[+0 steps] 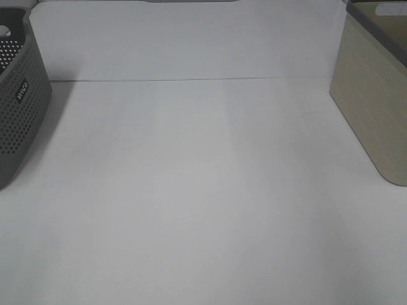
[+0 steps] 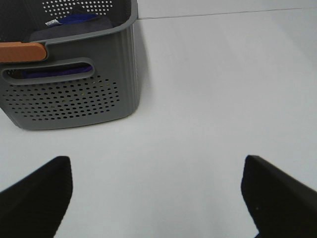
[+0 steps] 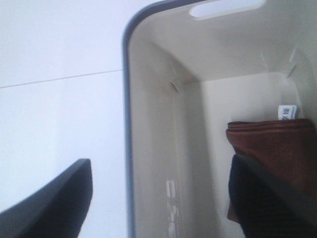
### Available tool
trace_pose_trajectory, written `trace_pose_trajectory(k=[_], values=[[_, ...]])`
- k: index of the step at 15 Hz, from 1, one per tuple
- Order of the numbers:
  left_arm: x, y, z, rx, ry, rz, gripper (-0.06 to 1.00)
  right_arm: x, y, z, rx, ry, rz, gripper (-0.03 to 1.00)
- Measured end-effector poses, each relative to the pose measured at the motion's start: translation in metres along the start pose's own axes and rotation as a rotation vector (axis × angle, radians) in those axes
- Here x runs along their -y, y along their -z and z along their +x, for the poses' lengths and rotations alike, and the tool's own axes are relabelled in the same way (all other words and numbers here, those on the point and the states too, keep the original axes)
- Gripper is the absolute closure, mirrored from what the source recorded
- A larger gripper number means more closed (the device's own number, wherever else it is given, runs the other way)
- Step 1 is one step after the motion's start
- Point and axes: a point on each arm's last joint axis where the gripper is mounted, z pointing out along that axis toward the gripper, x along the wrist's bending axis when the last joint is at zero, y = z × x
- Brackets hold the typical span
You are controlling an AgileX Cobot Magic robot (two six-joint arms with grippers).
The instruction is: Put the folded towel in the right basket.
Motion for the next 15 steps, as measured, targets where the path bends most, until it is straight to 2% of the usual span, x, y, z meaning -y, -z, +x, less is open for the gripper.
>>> trace_pose_trajectory(k=[1,3,4,6,9,15], values=[[0.0,0.0,0.0,0.0,0.0,0.0,0.07,0.0,0.0,0.0,0.0,0.0,0.0,0.25],[0.0,0.0,0.0,0.0,0.0,0.0,0.07,-0.001,0.015,0.044,-0.004,0.077,-0.022,0.25],[0.0,0.0,0.0,0.0,0.0,0.0,0.07,0.002,0.034,0.08,-0.005,0.16,-0.05,0.25],[0.0,0.0,0.0,0.0,0.0,0.0,0.07,0.012,0.048,0.1,0.005,0.201,-0.049,0.25],[0.0,0.0,0.0,0.0,0.0,0.0,0.07,0.04,0.071,0.098,0.048,0.189,-0.013,0.25],[0.0,0.0,0.0,0.0,0.0,0.0,0.07,0.119,0.101,0.092,0.061,0.181,0.09,0.25]])
